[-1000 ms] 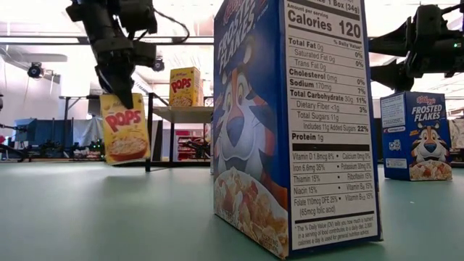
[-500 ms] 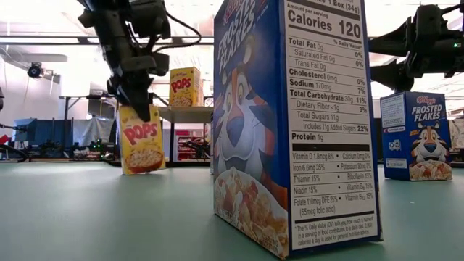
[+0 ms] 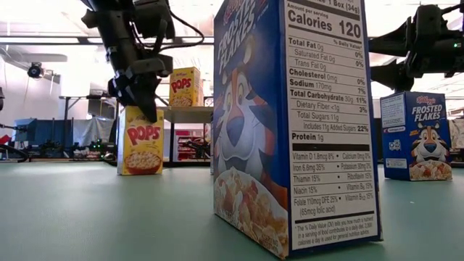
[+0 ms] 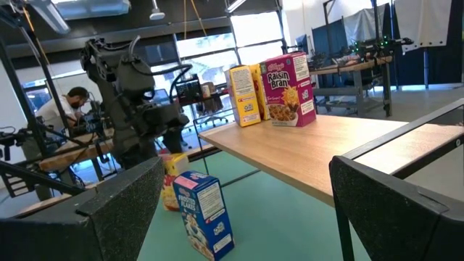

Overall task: Stack cereal on shelf
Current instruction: Move the yellow cereal box on the table, then put the top purple cereal box on the shelf

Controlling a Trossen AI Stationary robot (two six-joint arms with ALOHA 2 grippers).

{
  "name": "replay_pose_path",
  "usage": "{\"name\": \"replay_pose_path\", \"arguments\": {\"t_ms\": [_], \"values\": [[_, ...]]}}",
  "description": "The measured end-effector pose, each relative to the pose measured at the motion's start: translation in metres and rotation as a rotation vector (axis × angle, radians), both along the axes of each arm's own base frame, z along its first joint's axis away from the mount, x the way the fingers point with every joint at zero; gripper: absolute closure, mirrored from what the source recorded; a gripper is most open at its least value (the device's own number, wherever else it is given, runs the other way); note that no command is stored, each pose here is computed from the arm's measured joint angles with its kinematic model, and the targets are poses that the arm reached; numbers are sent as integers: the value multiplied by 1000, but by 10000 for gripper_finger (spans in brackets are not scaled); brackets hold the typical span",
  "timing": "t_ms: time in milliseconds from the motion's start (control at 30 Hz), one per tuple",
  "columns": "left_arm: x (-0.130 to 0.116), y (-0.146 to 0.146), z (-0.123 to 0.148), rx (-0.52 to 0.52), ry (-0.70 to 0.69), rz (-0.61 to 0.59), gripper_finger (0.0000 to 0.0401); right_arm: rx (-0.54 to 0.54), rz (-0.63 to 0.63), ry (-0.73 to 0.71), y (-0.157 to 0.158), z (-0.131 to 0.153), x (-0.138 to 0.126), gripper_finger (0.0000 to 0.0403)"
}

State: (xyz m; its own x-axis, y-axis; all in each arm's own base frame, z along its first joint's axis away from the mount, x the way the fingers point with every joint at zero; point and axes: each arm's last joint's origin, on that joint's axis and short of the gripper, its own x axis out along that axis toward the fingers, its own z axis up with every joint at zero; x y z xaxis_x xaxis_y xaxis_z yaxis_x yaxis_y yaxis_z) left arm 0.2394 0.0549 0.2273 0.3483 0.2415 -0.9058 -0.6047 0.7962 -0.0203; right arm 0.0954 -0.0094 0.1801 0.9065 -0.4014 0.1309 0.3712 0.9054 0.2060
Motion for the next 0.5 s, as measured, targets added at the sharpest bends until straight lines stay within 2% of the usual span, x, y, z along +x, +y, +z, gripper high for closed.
{"name": "replay_pose_path", "arguments": {"t_ms": [267, 500], "values": [[-11, -14, 20, 66, -73, -16, 55, 0, 0, 2, 0, 0, 0, 19], [-41, -36, 49, 220, -166, -16, 19, 0, 0, 3, 0, 0, 0, 19]]}}
